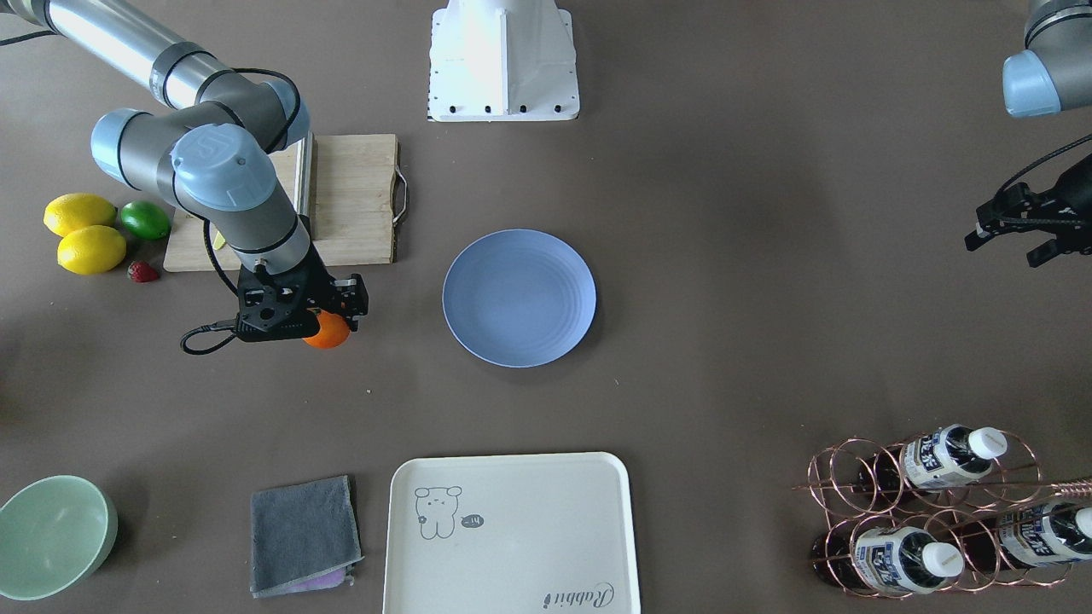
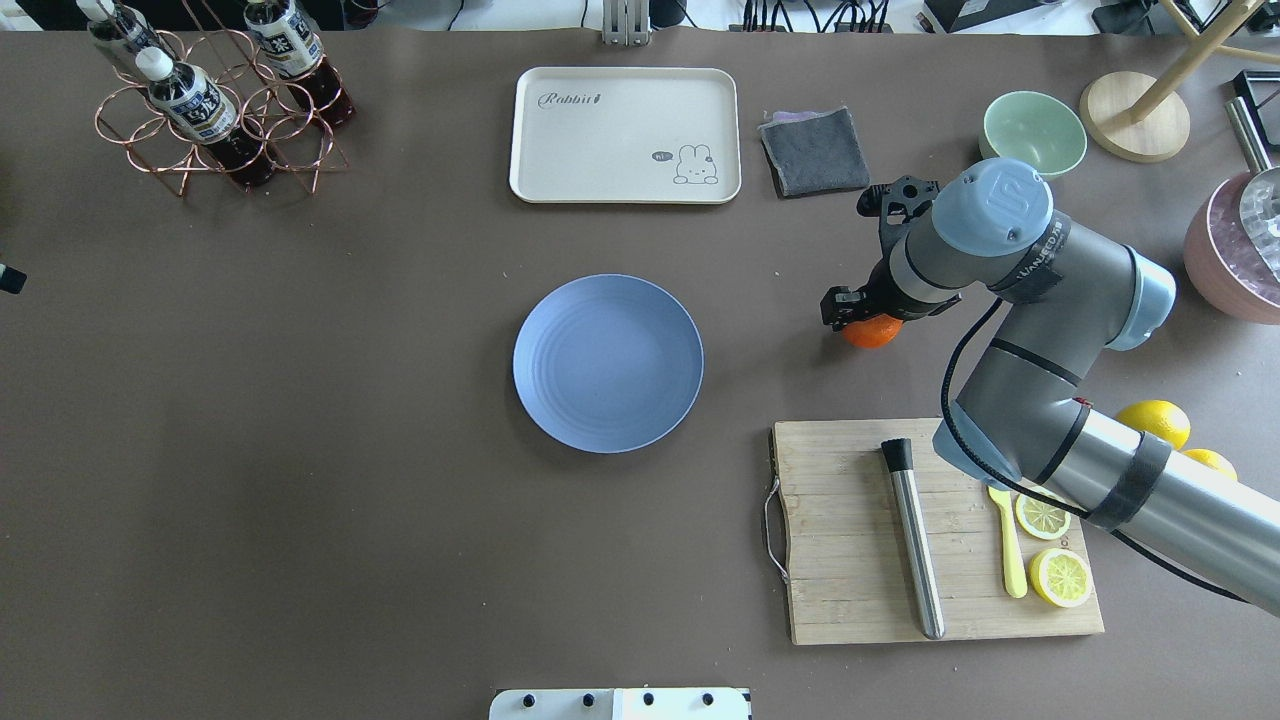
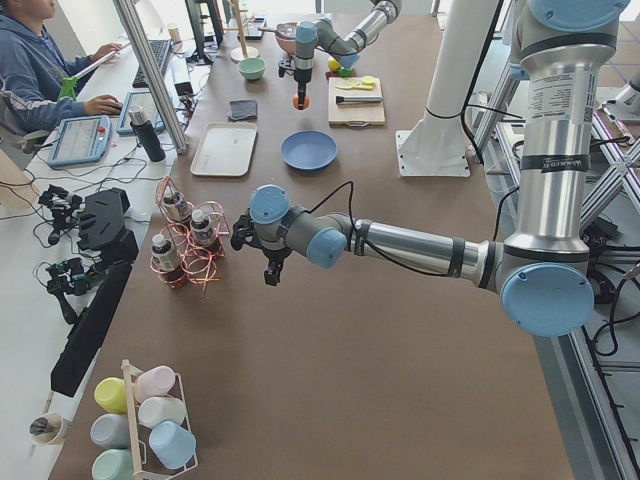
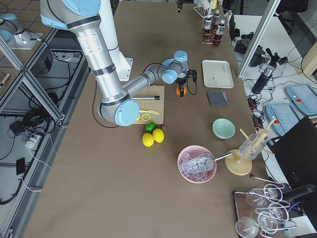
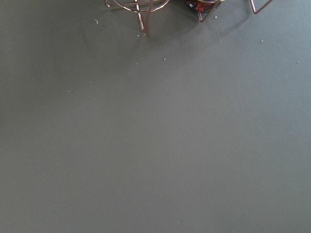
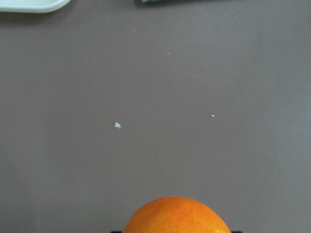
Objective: Pick orange to plate
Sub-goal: 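Carry the mandarin with the right gripper onto the blue plate and release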
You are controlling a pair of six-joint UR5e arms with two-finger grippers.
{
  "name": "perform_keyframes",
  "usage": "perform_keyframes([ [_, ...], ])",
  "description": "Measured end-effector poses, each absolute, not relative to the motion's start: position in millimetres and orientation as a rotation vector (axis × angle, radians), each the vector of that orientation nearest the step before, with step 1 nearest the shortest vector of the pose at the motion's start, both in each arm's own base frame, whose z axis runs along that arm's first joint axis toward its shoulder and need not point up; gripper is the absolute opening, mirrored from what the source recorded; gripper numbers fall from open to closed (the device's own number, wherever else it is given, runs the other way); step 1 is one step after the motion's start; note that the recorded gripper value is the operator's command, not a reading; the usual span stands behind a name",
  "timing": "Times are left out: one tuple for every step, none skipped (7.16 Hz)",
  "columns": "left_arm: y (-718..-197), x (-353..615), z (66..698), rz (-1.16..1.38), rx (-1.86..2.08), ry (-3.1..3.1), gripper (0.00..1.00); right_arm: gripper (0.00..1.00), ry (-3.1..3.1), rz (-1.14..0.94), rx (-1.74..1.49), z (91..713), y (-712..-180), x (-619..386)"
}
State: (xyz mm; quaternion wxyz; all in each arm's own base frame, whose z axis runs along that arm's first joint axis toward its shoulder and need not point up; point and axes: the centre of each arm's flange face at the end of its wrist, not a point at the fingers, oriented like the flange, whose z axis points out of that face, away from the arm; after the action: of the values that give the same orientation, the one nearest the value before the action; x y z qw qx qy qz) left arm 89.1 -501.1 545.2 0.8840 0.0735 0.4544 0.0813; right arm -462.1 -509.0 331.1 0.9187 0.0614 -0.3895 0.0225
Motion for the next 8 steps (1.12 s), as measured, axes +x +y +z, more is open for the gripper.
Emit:
perform_keyframes([
  [-500, 89, 546, 0.169, 0.15, 0.945, 0.98, 0.0, -0.805, 0.132, 0.102, 287, -504, -496],
  [-498, 89, 548, 0.167, 0.147, 0.945, 0.98, 0.0, -0.812, 0.238, 0.079, 245, -496, -538],
  [-495, 88, 551, 0.166, 0.143, 0.944, 0.98, 0.0, -0.814, 0.311, 0.064, 212, -490, -577],
  [-493, 87, 552, 0.164, 0.141, 0.943, 0.98, 0.0, -0.807, 0.344, 0.057, 194, -488, -603],
  [-492, 87, 554, 0.163, 0.138, 0.943, 0.98, 0.0, -0.798, 0.355, 0.055, 185, -484, -622],
  [-490, 86, 556, 0.162, 0.134, 0.943, 0.98, 0.0, -0.792, 0.35, 0.06, 180, -475, -637],
  [-489, 86, 557, 0.161, 0.132, 0.943, 0.98, 0.22, -0.79, 0.342, 0.063, 178, -468, -645],
  [-489, 86, 557, 0.161, 0.132, 0.943, 0.98, 0.52, -0.789, 0.334, 0.063, 177, -462, -650],
])
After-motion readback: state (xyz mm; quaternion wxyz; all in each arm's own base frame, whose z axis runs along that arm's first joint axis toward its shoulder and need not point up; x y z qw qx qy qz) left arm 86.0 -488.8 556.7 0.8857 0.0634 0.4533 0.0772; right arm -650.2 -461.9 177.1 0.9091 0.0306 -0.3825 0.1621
